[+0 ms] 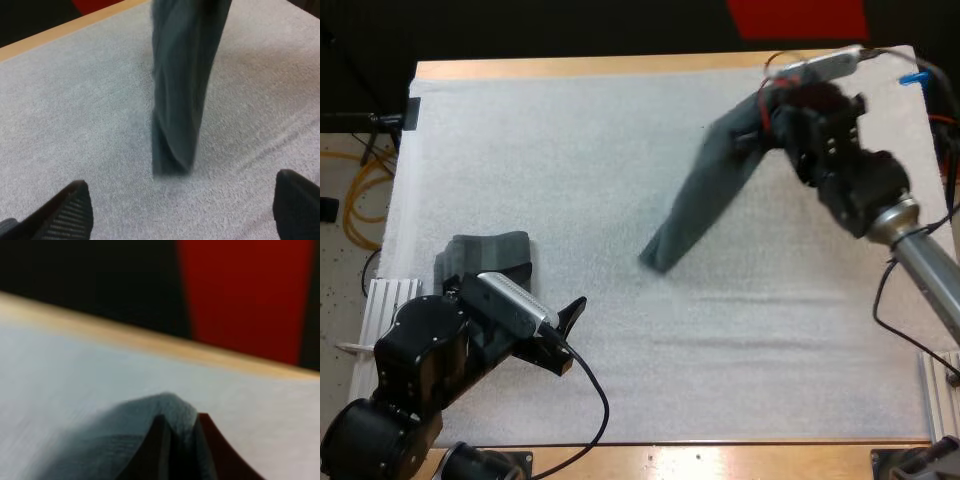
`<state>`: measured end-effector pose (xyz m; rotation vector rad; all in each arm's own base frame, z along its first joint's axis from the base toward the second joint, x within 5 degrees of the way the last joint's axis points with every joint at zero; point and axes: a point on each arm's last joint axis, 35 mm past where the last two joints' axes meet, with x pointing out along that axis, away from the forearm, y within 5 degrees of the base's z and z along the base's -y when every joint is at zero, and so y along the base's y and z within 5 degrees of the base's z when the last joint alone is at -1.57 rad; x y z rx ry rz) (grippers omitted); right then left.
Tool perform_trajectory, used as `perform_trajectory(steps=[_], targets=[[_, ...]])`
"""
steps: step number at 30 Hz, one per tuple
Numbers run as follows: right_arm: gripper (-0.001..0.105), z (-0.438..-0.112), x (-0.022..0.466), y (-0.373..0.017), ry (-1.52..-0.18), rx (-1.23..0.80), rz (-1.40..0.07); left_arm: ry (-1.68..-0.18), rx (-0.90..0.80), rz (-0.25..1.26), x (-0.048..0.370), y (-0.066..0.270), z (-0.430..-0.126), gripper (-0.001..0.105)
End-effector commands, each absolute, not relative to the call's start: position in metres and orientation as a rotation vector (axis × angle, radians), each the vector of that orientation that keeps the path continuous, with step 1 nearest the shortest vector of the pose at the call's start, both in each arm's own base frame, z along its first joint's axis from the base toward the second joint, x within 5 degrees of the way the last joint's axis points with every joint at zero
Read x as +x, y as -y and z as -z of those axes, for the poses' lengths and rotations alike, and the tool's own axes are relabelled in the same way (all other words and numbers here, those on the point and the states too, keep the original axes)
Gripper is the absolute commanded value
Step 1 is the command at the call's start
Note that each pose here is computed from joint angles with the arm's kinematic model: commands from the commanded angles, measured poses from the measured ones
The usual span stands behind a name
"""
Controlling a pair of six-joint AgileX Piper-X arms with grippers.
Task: Pick towel from pile fold and stack
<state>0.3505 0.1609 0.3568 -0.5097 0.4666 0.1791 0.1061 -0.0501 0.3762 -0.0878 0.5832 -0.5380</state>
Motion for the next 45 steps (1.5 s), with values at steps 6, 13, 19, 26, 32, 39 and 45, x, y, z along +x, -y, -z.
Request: perform_trajectory(steps=[6,13,19,26,32,39,45], targets=[[0.000,-0.352,0.344,-0.156,-0.538,-0.533,-0.199,-0.581,-0.095,0.546,0.106,0.051,-0.378,0.072],[0.000,-0.293,0.299,-0.203,-0.725,-0.502,-0.512,-0.581,-0.095,0.546,0.106,0.051,-0.378,0.072],[0.000,-0.251,0.229,-0.263,-0.800,-0.575,-0.811,-0.581,-0.095,0.546,0.106,0.051,-0.378,0.072],[0.000,-0.232,0.167,-0.314,-0.785,-0.642,-0.995,-0.581,-0.095,0.546,0.106,0.051,-0.378,0.072],[0.000,-0.232,0.137,-0.333,-0.736,-0.668,-1.089,-0.581,-0.095,0.546,0.106,0.051,-0.378,0.072],[0.004,-0.229,0.125,-0.327,-0.854,-0.693,-1.135,-0.581,-0.095,0.546,0.106,0.051,-0.378,0.072],[0.062,-0.246,0.120,-0.322,-0.906,-0.662,-1.191,-0.581,-0.095,0.546,0.106,0.051,-0.378,0.072]])
